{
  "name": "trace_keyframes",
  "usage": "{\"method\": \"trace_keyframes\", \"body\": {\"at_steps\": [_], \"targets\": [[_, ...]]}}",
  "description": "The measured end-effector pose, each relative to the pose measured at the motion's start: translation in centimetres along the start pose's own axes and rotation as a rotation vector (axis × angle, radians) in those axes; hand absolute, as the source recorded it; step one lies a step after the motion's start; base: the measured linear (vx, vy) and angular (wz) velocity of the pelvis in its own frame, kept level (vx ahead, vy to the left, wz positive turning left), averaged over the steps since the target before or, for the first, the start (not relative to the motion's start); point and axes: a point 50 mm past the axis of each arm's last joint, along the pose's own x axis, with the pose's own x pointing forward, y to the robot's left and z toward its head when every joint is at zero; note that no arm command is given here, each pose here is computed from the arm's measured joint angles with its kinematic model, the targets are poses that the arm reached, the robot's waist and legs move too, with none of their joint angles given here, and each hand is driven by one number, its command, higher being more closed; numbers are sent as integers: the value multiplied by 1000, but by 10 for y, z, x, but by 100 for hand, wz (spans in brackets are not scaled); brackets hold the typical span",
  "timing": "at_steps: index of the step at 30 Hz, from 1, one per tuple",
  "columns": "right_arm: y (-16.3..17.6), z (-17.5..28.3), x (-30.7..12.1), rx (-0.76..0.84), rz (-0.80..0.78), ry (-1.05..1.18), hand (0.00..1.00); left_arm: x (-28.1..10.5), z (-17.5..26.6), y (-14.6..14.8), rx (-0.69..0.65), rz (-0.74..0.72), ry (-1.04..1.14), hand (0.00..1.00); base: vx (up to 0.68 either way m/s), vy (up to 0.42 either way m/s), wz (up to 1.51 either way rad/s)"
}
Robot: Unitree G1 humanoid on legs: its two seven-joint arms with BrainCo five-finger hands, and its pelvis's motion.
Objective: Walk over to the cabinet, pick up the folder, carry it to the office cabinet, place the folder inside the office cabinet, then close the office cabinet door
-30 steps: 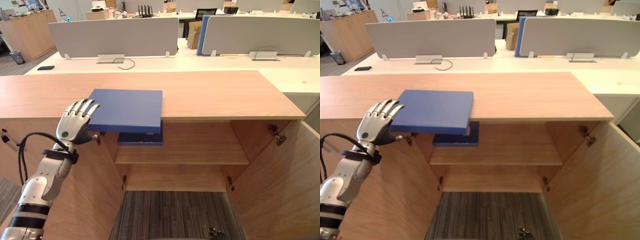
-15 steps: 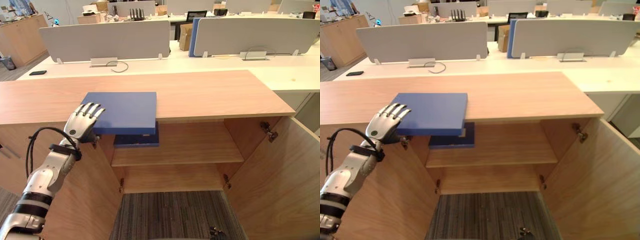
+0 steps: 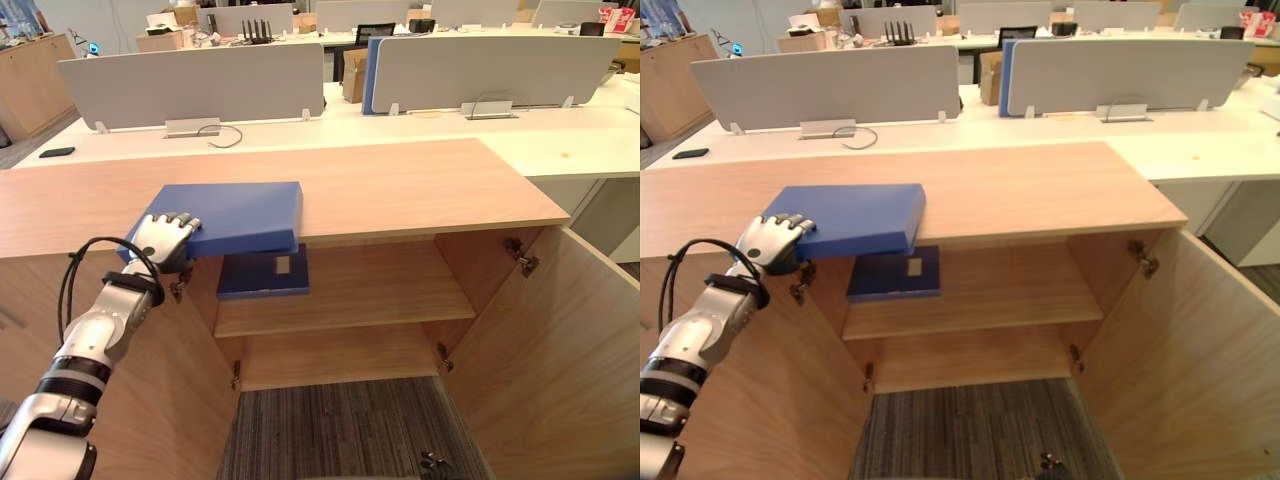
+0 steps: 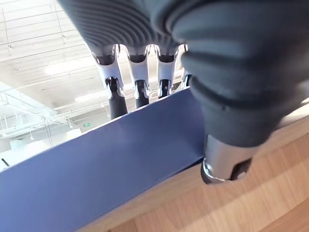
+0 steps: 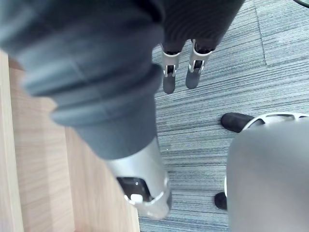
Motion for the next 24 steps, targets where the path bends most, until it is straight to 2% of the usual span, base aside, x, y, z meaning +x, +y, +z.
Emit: {"method": "trace_keyframes", "body": {"at_steps": [10, 15, 20, 24], "targets": [[0, 0, 0, -4, -3, -1, 0, 7, 1, -1, 30, 3, 7, 100, -7, 3, 0], [0, 0, 0, -2, -7, -2, 0, 11, 0, -3, -28, 26, 85, 100, 0, 0, 0], [-1, 1, 0, 18, -13, -6, 0, -9, 17, 24, -306, 280, 222, 100, 0, 0, -2], [3, 10, 0, 150, -19, -51, 0, -37, 45, 45, -656, 505, 280, 100, 0, 0, 0]]}}
